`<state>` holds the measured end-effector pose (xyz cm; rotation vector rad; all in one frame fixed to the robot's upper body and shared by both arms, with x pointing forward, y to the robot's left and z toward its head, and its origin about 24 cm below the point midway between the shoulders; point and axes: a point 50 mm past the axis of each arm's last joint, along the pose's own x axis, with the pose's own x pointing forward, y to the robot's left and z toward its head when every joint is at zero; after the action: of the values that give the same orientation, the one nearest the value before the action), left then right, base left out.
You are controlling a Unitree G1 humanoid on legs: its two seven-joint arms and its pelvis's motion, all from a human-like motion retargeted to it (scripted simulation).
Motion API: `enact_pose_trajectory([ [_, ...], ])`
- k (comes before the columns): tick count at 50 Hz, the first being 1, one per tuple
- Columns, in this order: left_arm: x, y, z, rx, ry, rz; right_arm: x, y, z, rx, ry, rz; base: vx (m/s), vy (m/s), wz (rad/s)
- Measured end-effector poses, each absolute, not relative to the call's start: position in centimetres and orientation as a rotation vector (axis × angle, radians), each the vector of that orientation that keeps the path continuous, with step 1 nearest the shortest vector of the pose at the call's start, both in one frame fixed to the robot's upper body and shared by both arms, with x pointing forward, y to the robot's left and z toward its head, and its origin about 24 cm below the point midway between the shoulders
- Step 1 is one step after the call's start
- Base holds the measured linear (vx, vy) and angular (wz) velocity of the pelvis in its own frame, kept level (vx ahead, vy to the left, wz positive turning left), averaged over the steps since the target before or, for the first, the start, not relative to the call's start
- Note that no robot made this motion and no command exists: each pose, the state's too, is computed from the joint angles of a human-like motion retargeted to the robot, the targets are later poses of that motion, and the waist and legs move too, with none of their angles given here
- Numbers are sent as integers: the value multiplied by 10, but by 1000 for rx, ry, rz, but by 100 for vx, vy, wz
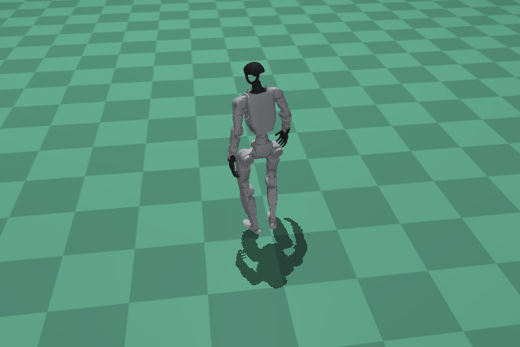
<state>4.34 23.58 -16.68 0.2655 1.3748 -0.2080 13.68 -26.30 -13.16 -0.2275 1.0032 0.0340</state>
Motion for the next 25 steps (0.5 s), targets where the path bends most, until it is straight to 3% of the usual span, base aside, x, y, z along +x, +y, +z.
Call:
enact_pose_trajectory([
  [11, 64, 226, -165, 301, 1292, -272, 130, -253, -139, -238, 1063, 100, 1, -4, -48],
  [25, 134, 228, -146, 421, 1087, -278, 118, -268, -141, -260, 1136, 45, 0, 0, 6],
])
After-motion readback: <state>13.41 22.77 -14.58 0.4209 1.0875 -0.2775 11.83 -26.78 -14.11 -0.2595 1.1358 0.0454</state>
